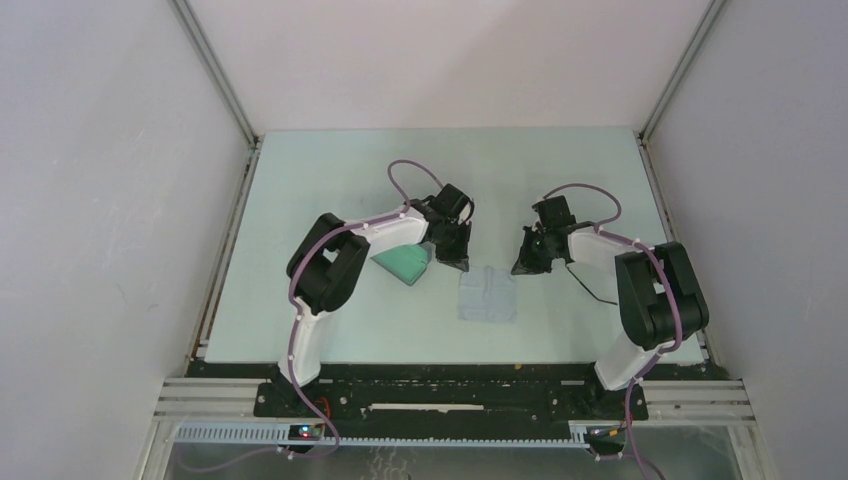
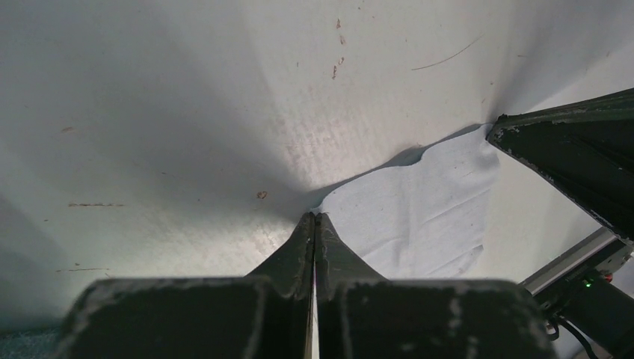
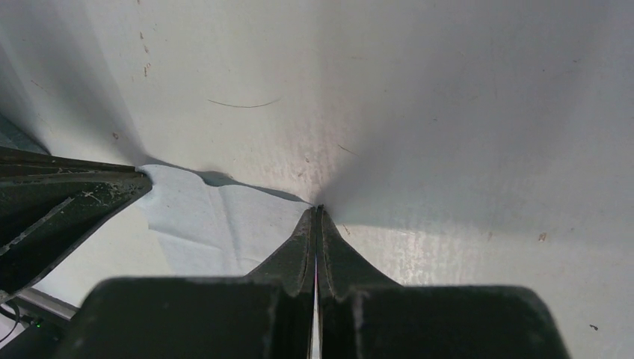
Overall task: Organize the sunglasses
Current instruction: Fold the glasses cleaning cloth at the center of the board.
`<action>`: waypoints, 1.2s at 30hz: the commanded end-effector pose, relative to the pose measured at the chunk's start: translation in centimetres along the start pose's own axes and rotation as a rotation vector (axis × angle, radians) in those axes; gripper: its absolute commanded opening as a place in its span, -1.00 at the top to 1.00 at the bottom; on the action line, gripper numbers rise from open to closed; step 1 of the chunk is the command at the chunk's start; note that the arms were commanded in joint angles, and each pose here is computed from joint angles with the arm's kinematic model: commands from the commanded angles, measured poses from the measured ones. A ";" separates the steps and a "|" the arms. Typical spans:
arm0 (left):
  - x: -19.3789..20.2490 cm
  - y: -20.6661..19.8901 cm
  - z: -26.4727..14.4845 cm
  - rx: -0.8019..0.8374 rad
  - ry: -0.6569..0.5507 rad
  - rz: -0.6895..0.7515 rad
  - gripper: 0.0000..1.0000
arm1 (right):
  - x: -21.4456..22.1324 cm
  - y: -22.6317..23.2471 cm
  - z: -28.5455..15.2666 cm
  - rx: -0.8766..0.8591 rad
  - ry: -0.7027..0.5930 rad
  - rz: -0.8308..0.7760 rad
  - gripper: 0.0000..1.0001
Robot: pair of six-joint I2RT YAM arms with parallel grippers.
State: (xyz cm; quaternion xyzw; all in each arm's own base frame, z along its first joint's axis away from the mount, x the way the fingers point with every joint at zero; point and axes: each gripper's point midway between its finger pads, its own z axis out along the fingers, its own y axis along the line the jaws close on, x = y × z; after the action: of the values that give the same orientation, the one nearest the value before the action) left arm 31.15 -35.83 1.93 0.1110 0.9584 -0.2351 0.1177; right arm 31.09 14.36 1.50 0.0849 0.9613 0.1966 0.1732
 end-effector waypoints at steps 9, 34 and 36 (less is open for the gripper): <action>-1.7 -1.2 -1.5 -0.004 -0.058 0.033 1.00 | -1.1 1.4 -2.0 -0.019 -0.053 -0.022 1.00; 1.8 -2.6 -3.1 0.030 -0.019 0.127 1.00 | 1.5 1.6 -3.0 0.014 -0.053 -0.067 1.00; 2.2 -2.7 -3.1 0.032 -0.017 0.131 1.00 | 2.1 1.3 -3.0 0.026 -0.051 -0.066 1.00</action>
State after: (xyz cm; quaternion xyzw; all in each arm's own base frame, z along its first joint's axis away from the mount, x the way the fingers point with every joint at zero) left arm 28.78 -36.43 3.67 0.1526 0.9514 -0.2361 0.1256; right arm 28.72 15.02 3.34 0.0593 0.9634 0.1816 0.1881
